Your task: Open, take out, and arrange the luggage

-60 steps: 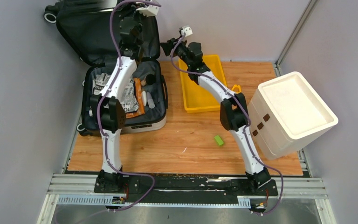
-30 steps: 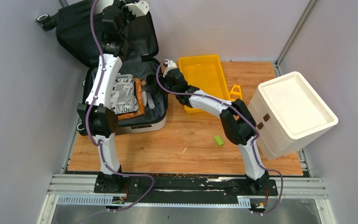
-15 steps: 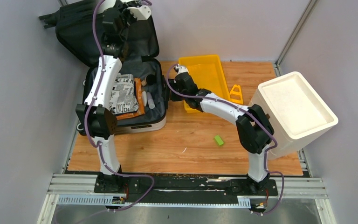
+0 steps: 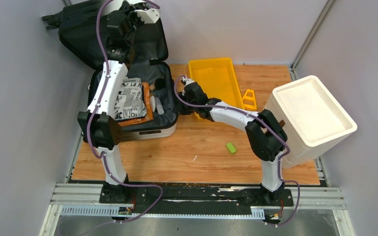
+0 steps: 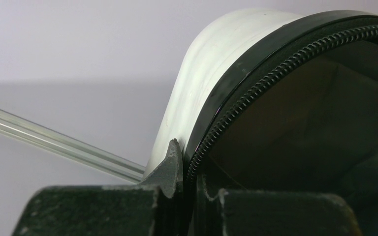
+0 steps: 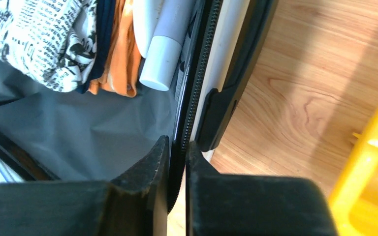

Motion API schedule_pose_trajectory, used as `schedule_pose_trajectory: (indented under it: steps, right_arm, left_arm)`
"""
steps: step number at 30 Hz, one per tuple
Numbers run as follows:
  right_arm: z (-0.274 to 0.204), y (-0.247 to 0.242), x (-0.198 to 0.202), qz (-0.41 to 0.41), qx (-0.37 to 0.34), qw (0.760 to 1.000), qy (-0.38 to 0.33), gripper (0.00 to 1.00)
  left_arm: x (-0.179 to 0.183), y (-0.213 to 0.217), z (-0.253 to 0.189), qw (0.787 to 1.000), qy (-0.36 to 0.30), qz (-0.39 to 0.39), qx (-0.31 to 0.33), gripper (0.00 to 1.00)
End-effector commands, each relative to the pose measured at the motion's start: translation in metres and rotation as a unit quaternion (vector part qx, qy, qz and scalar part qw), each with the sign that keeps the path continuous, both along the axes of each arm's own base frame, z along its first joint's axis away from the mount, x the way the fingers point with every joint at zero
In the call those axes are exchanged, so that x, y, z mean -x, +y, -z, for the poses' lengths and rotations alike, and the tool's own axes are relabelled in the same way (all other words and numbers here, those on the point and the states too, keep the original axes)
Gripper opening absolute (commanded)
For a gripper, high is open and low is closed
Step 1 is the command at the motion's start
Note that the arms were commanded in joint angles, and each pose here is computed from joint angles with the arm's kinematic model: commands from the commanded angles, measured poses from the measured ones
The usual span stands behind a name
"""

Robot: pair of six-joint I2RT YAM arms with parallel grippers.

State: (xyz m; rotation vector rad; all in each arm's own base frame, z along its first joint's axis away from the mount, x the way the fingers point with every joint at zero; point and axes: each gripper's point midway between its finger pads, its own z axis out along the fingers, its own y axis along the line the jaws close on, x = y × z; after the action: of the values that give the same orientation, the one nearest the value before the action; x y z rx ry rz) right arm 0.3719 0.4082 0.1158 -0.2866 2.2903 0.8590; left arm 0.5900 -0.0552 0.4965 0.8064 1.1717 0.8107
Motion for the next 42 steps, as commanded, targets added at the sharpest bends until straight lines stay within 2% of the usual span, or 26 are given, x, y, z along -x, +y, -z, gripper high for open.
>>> schedule_pose_trajectory:
  steps: [1,9,14,16,17,18,19,20,21,23,27,30,31,32,35,37,40,42]
  right_arm:
    - [0.002,-0.002,0.044,-0.084,-0.004,0.996,0.014,0.00]
    - [-0.003,-0.013,0.101,-0.161,-0.014,0.987,0.008,0.00]
    - [-0.007,-0.006,0.099,-0.184,-0.001,0.982,-0.034,0.00]
    - [-0.017,0.004,0.096,-0.198,-0.013,0.979,-0.050,0.00]
    - [-0.023,0.009,0.095,-0.206,-0.020,0.977,-0.058,0.00]
    - [-0.026,0.014,0.093,-0.214,-0.025,0.974,-0.068,0.00]
    - [-0.031,0.020,0.089,-0.220,-0.029,0.972,-0.079,0.00]
    - [-0.034,0.024,0.085,-0.222,-0.029,0.971,-0.088,0.00]
    - [-0.035,0.028,0.079,-0.225,-0.026,0.969,-0.097,0.00]
    - [-0.041,0.033,0.071,-0.224,-0.023,0.968,-0.110,0.00]
    - [-0.042,0.037,0.068,-0.227,-0.024,0.967,-0.114,0.00]
    - [-0.039,0.038,0.066,-0.220,-0.028,0.969,-0.111,0.00]
    - [-0.038,0.039,0.065,-0.219,-0.030,0.969,-0.111,0.00]
    - [-0.036,0.039,0.065,-0.218,-0.029,0.970,-0.108,0.00]
    - [-0.035,0.041,0.065,-0.216,-0.033,0.970,-0.102,0.00]
    - [-0.038,0.042,0.065,-0.214,-0.038,0.971,-0.103,0.00]
    - [-0.041,0.039,0.064,-0.210,-0.040,0.970,-0.113,0.00]
    - [-0.041,0.038,0.063,-0.209,-0.037,0.970,-0.117,0.00]
  left_arm:
    - [0.006,-0.052,0.026,0.979,0.059,0.102,0.165,0.00]
    - [-0.004,-0.045,0.027,0.987,0.041,0.076,0.138,0.00]
    - [-0.010,-0.038,0.012,0.990,0.001,0.061,0.130,0.00]
    - [-0.027,-0.031,0.020,0.992,-0.010,0.037,0.123,0.00]
    - [-0.030,-0.026,0.010,0.992,-0.029,0.029,0.123,0.00]
    - [-0.044,-0.022,0.027,0.992,-0.020,0.018,0.123,0.02]
    - [-0.047,-0.016,0.020,0.991,-0.032,0.014,0.129,0.19]
    - [-0.057,-0.015,0.035,0.991,-0.022,0.010,0.131,0.36]
    - [-0.060,-0.012,0.040,0.991,-0.013,0.004,0.132,0.74]
    - [-0.061,-0.015,0.063,0.991,0.031,-0.013,0.128,0.97]
    - [-0.028,-0.037,0.084,0.985,0.107,-0.019,0.136,1.00]
    - [0.009,-0.056,0.081,0.973,0.135,0.020,0.186,1.00]
    - [0.023,-0.060,0.065,0.971,0.128,0.039,0.200,1.00]
    - [0.028,-0.066,0.075,0.963,0.144,0.047,0.223,1.00]
    - [0.050,-0.088,0.066,0.943,0.176,0.105,0.264,1.00]
    - [0.055,-0.091,0.057,0.937,0.181,0.115,0.277,1.00]
    - [0.050,-0.076,0.033,0.947,0.143,0.088,0.275,1.00]
    - [0.043,-0.062,0.022,0.946,0.130,0.073,0.288,1.00]
